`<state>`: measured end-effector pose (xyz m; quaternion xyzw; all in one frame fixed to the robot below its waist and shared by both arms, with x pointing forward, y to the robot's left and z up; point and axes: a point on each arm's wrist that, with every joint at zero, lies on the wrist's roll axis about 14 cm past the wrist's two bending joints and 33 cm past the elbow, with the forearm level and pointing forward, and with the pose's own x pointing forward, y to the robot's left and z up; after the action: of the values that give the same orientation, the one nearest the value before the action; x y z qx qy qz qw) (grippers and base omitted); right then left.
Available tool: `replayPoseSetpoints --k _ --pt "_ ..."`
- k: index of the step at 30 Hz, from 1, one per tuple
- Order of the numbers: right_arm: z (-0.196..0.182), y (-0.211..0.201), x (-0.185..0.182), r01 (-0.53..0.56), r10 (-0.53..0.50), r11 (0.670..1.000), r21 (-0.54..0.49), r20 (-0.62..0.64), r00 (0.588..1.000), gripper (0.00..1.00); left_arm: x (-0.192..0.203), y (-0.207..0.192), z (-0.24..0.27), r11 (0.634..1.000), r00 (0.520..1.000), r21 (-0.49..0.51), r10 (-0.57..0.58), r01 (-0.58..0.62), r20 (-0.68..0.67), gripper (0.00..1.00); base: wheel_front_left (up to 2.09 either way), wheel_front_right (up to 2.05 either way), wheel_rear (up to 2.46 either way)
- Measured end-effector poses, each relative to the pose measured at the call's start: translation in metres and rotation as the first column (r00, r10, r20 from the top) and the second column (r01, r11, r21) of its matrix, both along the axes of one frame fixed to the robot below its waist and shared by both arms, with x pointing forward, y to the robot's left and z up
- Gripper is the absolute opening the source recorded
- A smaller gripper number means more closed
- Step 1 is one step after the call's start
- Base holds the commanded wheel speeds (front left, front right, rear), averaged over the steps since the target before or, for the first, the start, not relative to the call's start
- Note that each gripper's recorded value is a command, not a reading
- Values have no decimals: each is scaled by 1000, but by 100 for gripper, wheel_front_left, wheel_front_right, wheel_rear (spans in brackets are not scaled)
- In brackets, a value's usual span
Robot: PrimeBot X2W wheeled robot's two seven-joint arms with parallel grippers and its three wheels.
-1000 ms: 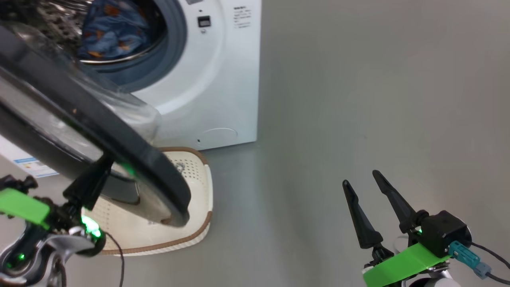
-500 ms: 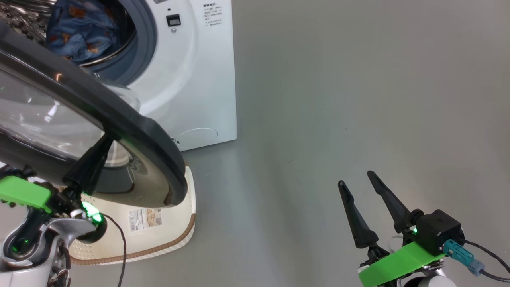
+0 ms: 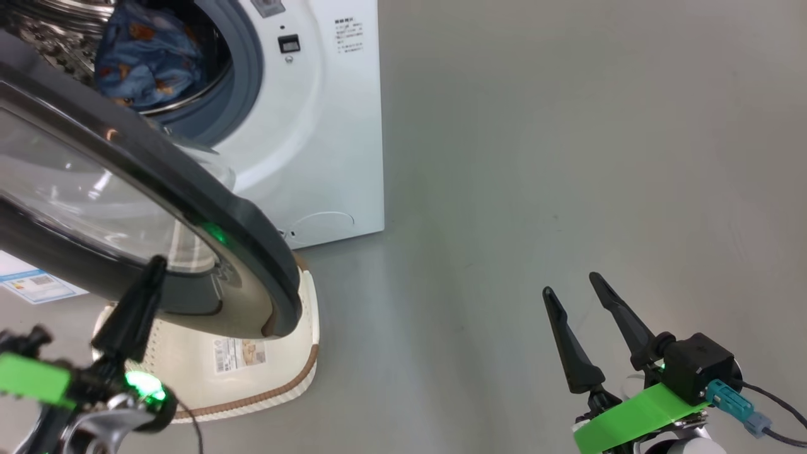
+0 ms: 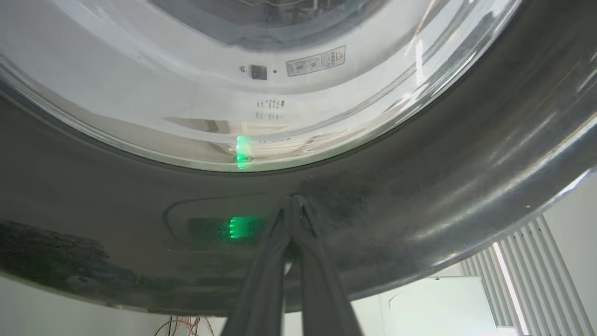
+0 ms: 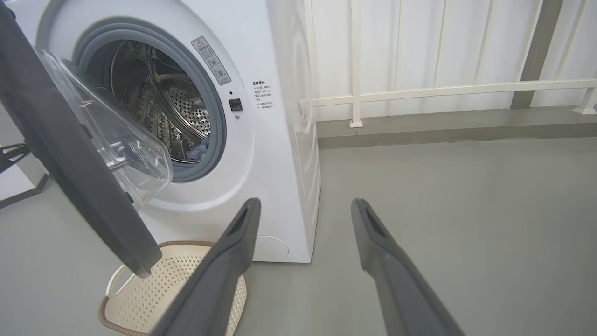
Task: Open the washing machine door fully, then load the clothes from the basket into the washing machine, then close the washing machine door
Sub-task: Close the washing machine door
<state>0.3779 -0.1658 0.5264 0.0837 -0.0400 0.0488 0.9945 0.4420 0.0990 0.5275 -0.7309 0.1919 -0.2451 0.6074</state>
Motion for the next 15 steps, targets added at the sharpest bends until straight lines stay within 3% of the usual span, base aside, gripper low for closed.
replayPoseSetpoints --k 1,2,5,11,15 --pt "1 1 0 -2 2 1000 -5 3 1000 100 -3 6 1 1000 1000 -7 26 -26 3 0 0 0 0" --pt "3 0 -2 -1 1 1000 -13 8 1000 100 -10 16 9 997 997 -29 76 -75 22 7 0 0 0" --pt "1 -1 -5 4 -4 1000 -15 3 1000 100 -22 24 16 991 991 -46 126 -124 43 100 0 0 0" --pt "5 2 -9 -5 5 1000 -13 10 1000 100 -45 48 28 969 966 -37 245 -243 79 100 0 0 0" --pt "7 6 -11 -20 20 1000 -12 14 1000 100 -50 69 33 932 928 18 357 -361 106 100 0 0 0"
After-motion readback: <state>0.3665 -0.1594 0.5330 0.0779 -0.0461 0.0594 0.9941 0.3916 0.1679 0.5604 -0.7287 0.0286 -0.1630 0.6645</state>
